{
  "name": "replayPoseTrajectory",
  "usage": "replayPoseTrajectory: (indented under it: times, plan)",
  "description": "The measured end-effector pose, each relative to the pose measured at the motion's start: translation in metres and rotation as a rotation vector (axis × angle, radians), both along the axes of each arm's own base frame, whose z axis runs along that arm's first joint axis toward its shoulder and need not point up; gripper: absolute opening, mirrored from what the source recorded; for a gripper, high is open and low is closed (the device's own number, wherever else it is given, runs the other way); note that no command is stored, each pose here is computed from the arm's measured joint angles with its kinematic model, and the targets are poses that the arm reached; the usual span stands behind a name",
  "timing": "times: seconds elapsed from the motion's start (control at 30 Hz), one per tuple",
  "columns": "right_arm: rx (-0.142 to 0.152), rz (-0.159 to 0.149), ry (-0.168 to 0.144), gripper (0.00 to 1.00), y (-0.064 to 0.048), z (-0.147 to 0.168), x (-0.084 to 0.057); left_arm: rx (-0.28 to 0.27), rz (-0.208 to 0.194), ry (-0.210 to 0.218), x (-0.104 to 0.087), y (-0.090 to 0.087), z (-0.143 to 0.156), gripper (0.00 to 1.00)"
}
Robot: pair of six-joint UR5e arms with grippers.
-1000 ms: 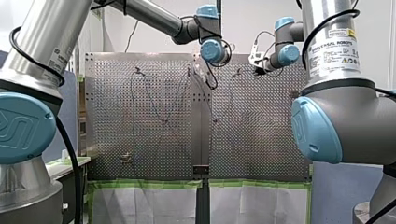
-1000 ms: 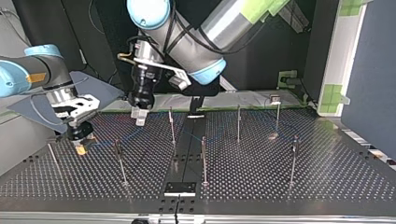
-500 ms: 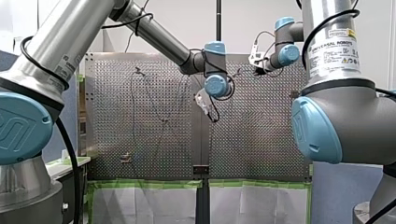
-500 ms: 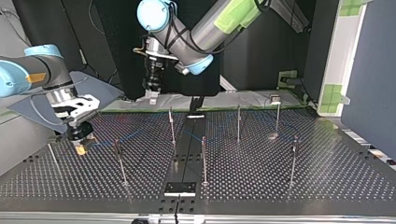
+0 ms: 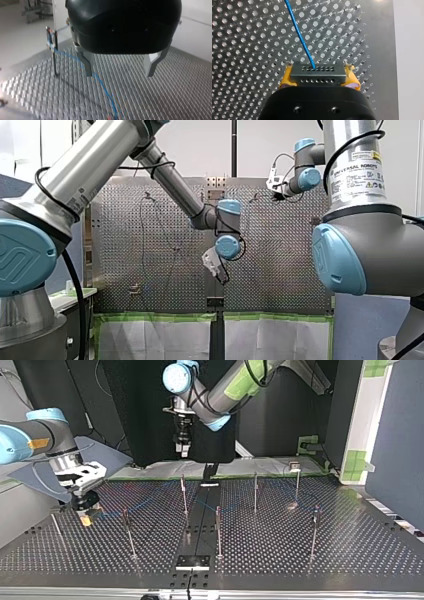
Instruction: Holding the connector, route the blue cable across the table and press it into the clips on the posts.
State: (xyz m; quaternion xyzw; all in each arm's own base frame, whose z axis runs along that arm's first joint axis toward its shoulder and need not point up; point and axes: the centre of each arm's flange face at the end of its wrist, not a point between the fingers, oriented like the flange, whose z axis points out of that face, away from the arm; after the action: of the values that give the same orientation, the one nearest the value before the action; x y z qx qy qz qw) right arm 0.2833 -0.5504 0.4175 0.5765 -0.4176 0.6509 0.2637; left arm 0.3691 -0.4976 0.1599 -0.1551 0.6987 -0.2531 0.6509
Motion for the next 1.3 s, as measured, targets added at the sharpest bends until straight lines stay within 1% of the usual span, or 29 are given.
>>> replayPoseTrajectory:
  times: [0.07,0.17,0.33,0.57,0.67,0.77,0.87,1.03,1.17,1.3]
  plan:
    - [0.0,0.0,0.0,0.0,0.0,0.0,0.0,0.015,0.013,0.013,0.004,0.009,-0.017,1.0]
    - [0.0,-0.001,0.0,0.0,0.0,0.0,0.0,0.05,0.019,0.029,0.009,0.022,-0.04,1.0]
    - [0.0,-0.001,0.0,0.0,0.0,0.0,-0.001,0.107,0.019,0.053,0.016,0.041,-0.072,1.0]
    - [0.0,-0.002,0.001,0.0,-0.001,0.0,-0.001,0.199,0.013,0.096,0.023,0.075,-0.122,1.0]
    - [0.0,-0.002,0.002,0.0,-0.001,-0.001,-0.001,0.232,0.01,0.108,0.025,0.089,-0.137,1.0]
    - [0.001,-0.003,0.002,0.0,-0.001,-0.001,-0.001,0.256,0.005,0.112,0.026,0.101,-0.146,1.0]
    - [0.002,-0.007,0.002,0.0,-0.001,-0.001,-0.002,0.278,0.001,0.111,0.023,0.108,-0.151,1.0]
    - [0.006,-0.022,0.002,0.0,-0.002,-0.002,-0.004,0.31,-0.007,0.106,0.014,0.115,-0.157,1.0]
    - [0.009,-0.036,0.0,0.0,-0.003,-0.002,-0.007,0.343,-0.027,0.1,0.003,0.119,-0.163,1.0]
    - [0.01,-0.041,-0.001,0.0,-0.004,-0.001,-0.008,0.368,-0.047,0.094,-0.006,0.122,-0.168,1.0]
